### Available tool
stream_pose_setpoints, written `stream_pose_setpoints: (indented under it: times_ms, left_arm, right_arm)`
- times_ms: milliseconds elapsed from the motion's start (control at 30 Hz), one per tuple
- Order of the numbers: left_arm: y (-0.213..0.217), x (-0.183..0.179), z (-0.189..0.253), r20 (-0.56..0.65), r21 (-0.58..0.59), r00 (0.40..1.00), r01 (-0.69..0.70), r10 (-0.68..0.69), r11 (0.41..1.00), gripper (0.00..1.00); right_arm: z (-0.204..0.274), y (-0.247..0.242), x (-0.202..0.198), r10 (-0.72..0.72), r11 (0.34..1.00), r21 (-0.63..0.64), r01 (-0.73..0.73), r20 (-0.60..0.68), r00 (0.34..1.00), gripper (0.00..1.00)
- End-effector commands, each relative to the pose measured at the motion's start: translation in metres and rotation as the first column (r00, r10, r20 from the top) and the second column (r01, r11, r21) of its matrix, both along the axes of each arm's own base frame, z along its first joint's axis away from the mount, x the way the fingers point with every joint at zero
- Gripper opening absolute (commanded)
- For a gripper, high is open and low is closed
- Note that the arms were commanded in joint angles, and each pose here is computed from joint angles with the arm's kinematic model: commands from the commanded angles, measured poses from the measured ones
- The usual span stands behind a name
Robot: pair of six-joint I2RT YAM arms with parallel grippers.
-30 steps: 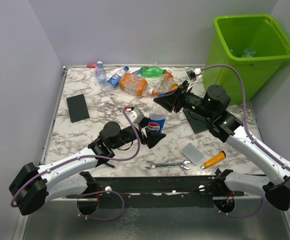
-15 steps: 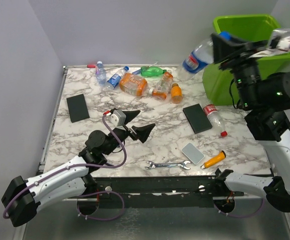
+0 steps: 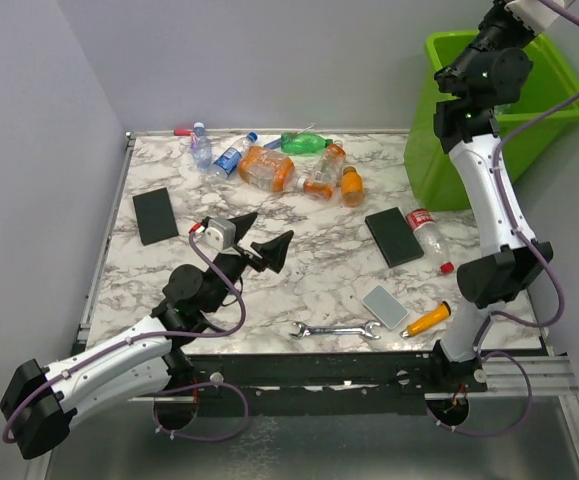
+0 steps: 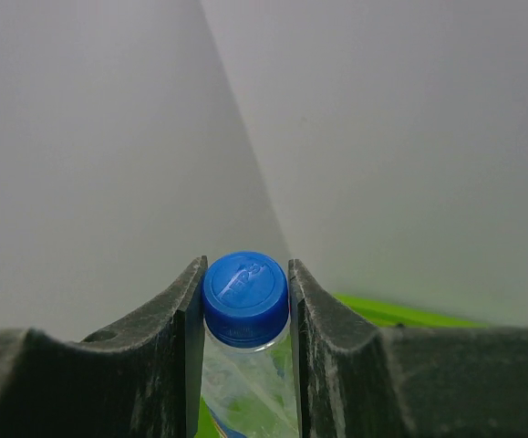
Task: Put the plastic bottles in the bin
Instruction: Place the plastic bottle in the trash bin.
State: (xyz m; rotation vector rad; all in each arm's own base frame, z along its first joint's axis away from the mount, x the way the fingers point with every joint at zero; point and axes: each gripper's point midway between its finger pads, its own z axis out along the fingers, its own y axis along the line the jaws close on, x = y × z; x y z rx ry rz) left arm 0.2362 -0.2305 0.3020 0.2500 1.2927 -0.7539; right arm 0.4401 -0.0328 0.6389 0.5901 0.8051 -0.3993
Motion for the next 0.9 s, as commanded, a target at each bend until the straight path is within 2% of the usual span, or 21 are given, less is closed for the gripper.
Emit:
stream_pose_setpoints:
  times_ms: [0, 167, 267, 333, 400, 533, 667, 800, 867]
  left_arm:
    - [0.015, 0.007, -0.005, -0.022, -0.006, 0.996, -0.090, 0.090, 0.996, 0.99]
    - [0.014, 0.009, -0.006, -0.034, -0.009, 0.995, -0.091, 0.090, 0.996, 0.99]
    - [0.011, 0.007, -0.004, -0.032, -0.010, 0.997, -0.071, 0.071, 0.997, 0.99]
    - [0.010, 0.006, -0.003, -0.030, -0.010, 0.997, -0.066, 0.065, 0.998, 0.99]
    - [0.011, 0.006, -0.003, -0.032, -0.011, 0.997, -0.066, 0.066, 0.998, 0.99]
    - [0.014, 0.007, -0.002, -0.034, -0.017, 0.996, -0.084, 0.083, 0.996, 0.99]
    - [0.015, 0.009, -0.006, -0.042, -0.005, 0.994, -0.097, 0.097, 0.995, 0.99]
    - [0.012, 0.011, -0.011, -0.051, 0.011, 0.994, -0.095, 0.095, 0.995, 0.99]
    - [0.011, 0.012, -0.013, -0.053, 0.023, 0.994, -0.097, 0.098, 0.995, 0.99]
  right_arm:
    - [-0.023, -0.053, -0.006, -0.163, 0.972, 0.180, 0.152, 0.051, 0.985, 0.00]
    - [-0.077, -0.066, 0.023, -0.225, 0.954, 0.180, 0.238, -0.091, 0.970, 0.00]
    - [-0.097, -0.059, 0.036, -0.162, 0.965, 0.186, 0.183, -0.125, 0.979, 0.02]
    - [-0.106, -0.056, 0.041, -0.123, 0.971, 0.188, 0.148, -0.139, 0.983, 0.08]
    - [-0.112, -0.049, 0.049, -0.071, 0.980, 0.174, 0.100, -0.170, 0.983, 0.19]
    - [-0.123, -0.037, 0.062, 0.033, 0.985, 0.171, 0.005, -0.220, 0.975, 0.72]
    - [-0.103, -0.019, 0.061, 0.179, 0.971, 0.186, -0.148, -0.160, 0.971, 0.98]
    - [-0.058, -0.001, 0.040, 0.327, 0.928, 0.192, -0.318, -0.016, 0.945, 1.00]
    - [-0.031, 0.014, 0.024, 0.431, 0.884, 0.171, -0.435, 0.066, 0.900, 1.00]
